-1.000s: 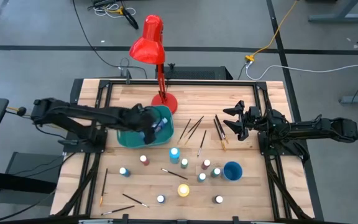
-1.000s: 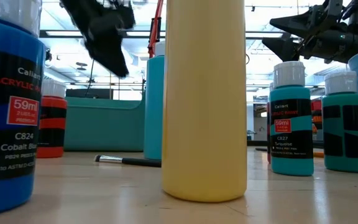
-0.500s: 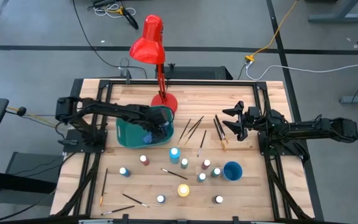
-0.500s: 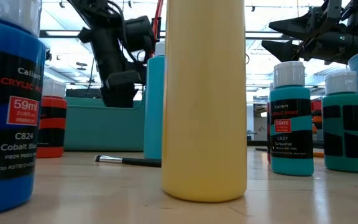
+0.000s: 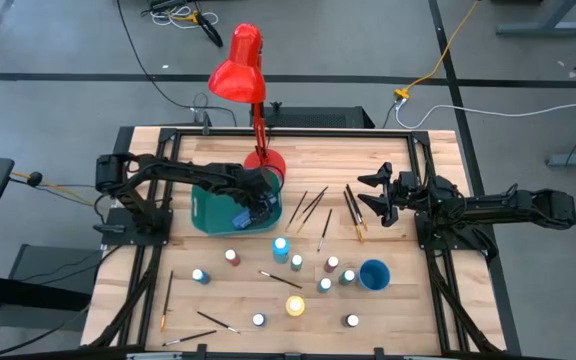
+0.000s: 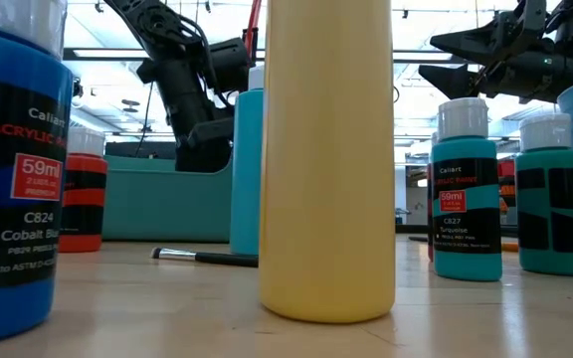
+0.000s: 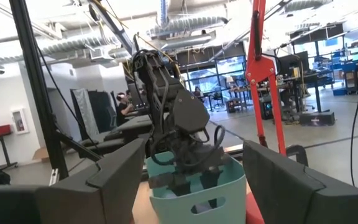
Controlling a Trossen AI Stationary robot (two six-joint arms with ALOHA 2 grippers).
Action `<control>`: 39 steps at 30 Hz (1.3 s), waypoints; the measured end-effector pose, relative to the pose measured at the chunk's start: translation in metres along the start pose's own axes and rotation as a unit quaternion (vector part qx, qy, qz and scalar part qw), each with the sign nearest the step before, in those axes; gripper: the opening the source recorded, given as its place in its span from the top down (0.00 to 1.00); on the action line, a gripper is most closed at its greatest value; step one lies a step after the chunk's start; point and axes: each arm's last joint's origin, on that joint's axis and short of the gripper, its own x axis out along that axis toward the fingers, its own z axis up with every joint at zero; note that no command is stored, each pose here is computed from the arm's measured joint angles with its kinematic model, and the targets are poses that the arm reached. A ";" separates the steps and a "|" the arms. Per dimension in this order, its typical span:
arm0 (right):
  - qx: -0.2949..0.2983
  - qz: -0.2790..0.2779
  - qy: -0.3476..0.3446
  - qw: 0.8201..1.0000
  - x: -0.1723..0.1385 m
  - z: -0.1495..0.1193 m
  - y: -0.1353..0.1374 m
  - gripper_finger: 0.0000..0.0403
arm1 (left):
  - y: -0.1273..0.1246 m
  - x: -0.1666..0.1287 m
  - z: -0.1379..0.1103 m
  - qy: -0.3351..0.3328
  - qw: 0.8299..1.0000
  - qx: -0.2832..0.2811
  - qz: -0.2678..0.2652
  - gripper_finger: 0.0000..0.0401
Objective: Pick & Place Paint Supplies
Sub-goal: Put the large purple paint bottle into the green bin
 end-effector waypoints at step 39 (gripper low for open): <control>0.001 -0.003 0.011 1.000 0.000 -0.002 0.000 0.32 | -0.008 -0.026 -0.016 0.040 0.999 0.016 0.007 0.55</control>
